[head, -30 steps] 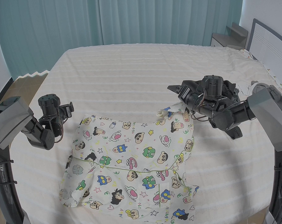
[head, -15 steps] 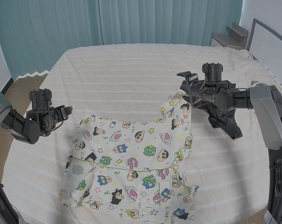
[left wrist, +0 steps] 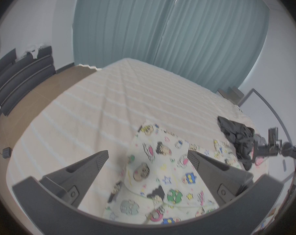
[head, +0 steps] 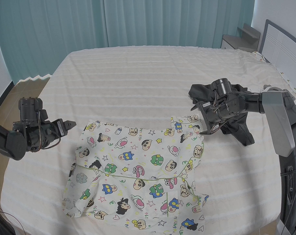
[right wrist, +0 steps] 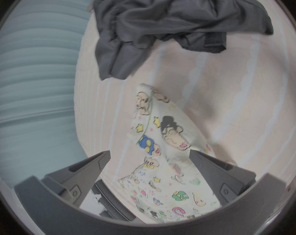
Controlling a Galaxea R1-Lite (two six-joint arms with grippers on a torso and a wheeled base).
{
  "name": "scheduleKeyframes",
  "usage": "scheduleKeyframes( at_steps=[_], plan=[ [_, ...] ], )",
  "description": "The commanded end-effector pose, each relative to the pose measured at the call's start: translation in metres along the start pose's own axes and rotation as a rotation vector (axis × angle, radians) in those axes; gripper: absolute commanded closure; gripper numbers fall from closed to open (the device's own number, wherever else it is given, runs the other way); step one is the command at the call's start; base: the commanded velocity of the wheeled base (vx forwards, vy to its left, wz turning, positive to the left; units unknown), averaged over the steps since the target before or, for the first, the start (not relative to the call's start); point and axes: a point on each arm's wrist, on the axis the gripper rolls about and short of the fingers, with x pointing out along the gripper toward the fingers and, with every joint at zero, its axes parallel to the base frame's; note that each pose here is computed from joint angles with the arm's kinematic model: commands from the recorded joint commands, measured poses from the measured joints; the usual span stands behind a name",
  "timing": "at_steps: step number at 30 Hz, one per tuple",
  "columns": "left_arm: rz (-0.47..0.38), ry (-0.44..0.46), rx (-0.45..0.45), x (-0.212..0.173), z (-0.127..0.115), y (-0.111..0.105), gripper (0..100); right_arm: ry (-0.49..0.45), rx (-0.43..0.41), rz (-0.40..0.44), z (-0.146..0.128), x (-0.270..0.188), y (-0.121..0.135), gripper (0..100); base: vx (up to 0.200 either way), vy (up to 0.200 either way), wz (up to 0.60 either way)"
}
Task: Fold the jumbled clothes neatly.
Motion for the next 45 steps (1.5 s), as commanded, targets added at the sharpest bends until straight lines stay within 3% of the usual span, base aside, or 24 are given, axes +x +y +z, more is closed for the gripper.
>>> scheduleKeyframes(
  at_steps=[1,3,5,8,9,10,14,22,27,30,38,45],
  plan=[
    [-0.105,0.135,-0.003,-0.038,-0.039,-0.001,0,0.031,-0.172,0.114,-0.010,-0.086,0.033,0,0.000,0.000,0.00],
    [-0.128,0.177,-0.029,-0.044,-0.049,-0.002,0,0.041,-0.249,0.129,-0.015,-0.103,0.024,0,0.000,0.000,0.00],
    [-0.156,0.236,-0.088,-0.052,-0.063,-0.003,0,0.022,-0.396,0.175,-0.025,-0.126,0.000,0,0.000,0.000,0.00],
    [-0.144,0.306,-0.104,-0.058,-0.081,0.002,0,-0.023,-0.571,0.228,-0.034,-0.142,-0.036,0,0.000,0.000,0.00],
    [-0.142,0.312,-0.104,-0.059,-0.083,0.003,0,-0.026,-0.586,0.231,-0.035,-0.143,-0.040,0,0.000,0.000,0.00],
    [-0.126,0.344,-0.113,-0.063,-0.092,0.006,0,-0.049,-0.666,0.251,-0.041,-0.148,-0.061,0,0.000,0.000,0.00],
    [-0.110,0.401,-0.215,-0.080,-0.110,0.008,0,-0.099,-0.791,0.304,-0.054,-0.169,-0.108,0,0.000,0.000,0.00],
    [-0.078,0.539,-0.422,-0.119,-0.130,0.000,0,-0.167,-0.827,0.439,-0.073,-0.204,-0.166,0,0.000,0.000,0.00],
    [-0.015,0.580,-0.398,-0.125,-0.145,0.003,0,-0.168,-0.880,0.587,-0.085,-0.215,-0.190,0,0.000,0.000,0.00],
    [0.023,0.602,-0.390,-0.125,-0.154,0.002,0,-0.198,-0.907,0.662,-0.089,-0.220,-0.190,0,0.000,0.000,0.00],
    [0.136,0.613,-0.364,-0.104,-0.179,-0.010,0,-0.178,-0.918,0.676,-0.095,-0.222,-0.193,0,0.000,0.000,0.00],
    [0.177,0.584,-0.344,-0.099,-0.186,-0.014,0,-0.175,-0.920,0.674,-0.096,-0.221,-0.194,0,0.000,0.000,0.00]
  ],
)
